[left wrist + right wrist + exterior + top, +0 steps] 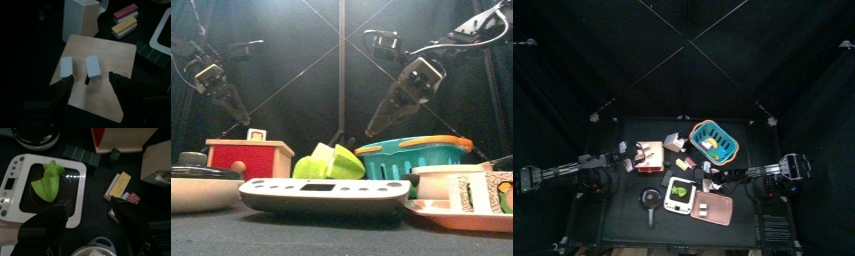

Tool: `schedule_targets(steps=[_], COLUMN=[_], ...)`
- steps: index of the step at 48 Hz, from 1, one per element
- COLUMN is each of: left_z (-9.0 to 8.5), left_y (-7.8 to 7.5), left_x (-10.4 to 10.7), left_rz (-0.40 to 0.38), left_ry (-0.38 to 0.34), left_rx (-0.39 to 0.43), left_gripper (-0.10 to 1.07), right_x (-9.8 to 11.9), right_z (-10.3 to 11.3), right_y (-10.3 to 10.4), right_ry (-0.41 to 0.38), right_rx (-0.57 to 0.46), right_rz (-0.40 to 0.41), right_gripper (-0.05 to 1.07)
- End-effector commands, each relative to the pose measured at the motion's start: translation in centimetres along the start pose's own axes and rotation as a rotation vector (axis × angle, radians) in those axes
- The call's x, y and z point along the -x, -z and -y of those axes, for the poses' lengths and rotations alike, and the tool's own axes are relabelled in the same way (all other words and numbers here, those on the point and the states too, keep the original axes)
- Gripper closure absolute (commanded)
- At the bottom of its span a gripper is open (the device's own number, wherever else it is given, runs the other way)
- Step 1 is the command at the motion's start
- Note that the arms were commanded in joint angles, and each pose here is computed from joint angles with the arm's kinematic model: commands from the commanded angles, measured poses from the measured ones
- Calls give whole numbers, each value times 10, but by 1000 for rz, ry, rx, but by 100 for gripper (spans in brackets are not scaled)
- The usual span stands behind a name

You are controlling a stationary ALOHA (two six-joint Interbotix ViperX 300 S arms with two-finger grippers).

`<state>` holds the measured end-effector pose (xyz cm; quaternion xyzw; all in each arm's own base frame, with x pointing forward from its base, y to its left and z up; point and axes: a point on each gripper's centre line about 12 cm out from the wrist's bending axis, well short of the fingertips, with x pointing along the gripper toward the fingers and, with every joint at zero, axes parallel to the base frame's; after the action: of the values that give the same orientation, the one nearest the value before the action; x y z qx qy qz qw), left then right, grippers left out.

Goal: Grab sushi piece off drawer

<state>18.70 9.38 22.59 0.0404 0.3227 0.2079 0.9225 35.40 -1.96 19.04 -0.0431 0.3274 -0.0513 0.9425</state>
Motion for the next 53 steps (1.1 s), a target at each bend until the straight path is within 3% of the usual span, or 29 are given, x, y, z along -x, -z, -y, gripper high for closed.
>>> schedule_targets(steps=[1, 10, 19, 39, 53], left_z=[-10, -21, -24, -30, -31], left_y=[-5, -3, 8, 9, 12], left_x=[3, 0, -4, -6, -18], left_rz=[47, 118, 111, 126, 111], left_ry=[-37, -72, -90, -115, -110], left_rx=[46, 134, 148, 164, 163], left_gripper=[5, 5, 5, 6, 6], right_x=[13, 14, 7, -2, -2], right_z=[4, 3, 3, 2, 2], right_y=[-26, -29, -26, -18, -17], right_ry=[6, -2, -3, -4, -4], right_rx=[-12, -17, -8, 17, 19], right_rz=[82, 93, 77, 46, 44], right_gripper=[7, 7, 7, 7, 7])
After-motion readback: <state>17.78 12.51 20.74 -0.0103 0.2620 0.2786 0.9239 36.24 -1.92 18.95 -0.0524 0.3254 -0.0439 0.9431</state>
